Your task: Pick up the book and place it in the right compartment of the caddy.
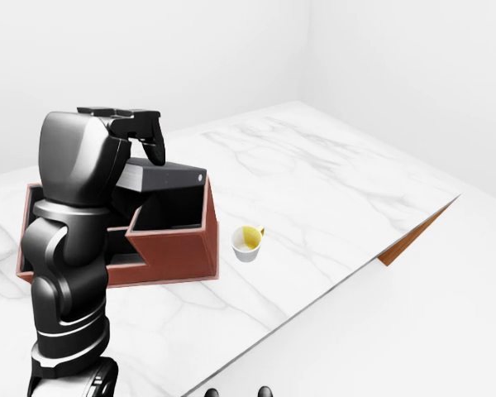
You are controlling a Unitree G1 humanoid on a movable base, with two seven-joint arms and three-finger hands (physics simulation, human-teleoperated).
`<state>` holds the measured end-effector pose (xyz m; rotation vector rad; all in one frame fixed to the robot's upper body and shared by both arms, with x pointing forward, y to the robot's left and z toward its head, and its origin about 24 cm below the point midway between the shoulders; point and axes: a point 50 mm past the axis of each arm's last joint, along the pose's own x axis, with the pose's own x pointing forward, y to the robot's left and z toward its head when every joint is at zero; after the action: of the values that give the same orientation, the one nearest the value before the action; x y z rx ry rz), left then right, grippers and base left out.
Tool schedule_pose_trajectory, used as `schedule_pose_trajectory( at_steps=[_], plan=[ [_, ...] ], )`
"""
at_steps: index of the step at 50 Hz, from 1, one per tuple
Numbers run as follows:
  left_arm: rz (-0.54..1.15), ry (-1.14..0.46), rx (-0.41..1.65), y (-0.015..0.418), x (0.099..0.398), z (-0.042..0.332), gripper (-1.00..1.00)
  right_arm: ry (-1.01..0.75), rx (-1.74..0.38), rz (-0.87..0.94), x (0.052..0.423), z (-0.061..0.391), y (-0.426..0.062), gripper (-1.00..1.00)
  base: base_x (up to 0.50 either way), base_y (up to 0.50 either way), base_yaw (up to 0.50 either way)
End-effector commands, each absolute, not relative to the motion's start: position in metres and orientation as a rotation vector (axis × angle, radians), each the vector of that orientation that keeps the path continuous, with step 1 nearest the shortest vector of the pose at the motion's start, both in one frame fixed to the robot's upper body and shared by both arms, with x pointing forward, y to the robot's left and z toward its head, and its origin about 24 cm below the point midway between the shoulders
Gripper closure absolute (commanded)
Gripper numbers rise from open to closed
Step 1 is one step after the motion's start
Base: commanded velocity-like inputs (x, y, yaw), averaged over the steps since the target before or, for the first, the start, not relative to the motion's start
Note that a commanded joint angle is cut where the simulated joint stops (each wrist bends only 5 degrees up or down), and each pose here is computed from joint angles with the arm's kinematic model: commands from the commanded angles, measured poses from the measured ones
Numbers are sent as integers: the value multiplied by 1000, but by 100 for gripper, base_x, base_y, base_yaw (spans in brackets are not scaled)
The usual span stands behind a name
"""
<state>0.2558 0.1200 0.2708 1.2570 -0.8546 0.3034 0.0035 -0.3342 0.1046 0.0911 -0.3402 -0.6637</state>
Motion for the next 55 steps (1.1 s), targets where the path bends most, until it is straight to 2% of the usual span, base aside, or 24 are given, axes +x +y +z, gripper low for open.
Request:
schedule_pose_trajectory(
  at_steps=[1, 26, 36, 55],
  plan=[
    [348, -894, 1264, 121, 253, 274, 100, -339, 90, -667, 4, 105, -334, -100, 0, 0, 0],
    [348, -894, 1264, 121, 253, 274, 100, -339, 90, -667, 4, 105, -334, -100, 0, 0, 0],
    [329, -847, 1267, 122, 264, 268, 100, -330, 76, -674, 4, 106, -334, -100, 0, 0, 0],
    [323, -770, 1396, 115, 284, 255, 100, -324, 79, -665, 5, 104, -333, -100, 0, 0, 0]
  ],
)
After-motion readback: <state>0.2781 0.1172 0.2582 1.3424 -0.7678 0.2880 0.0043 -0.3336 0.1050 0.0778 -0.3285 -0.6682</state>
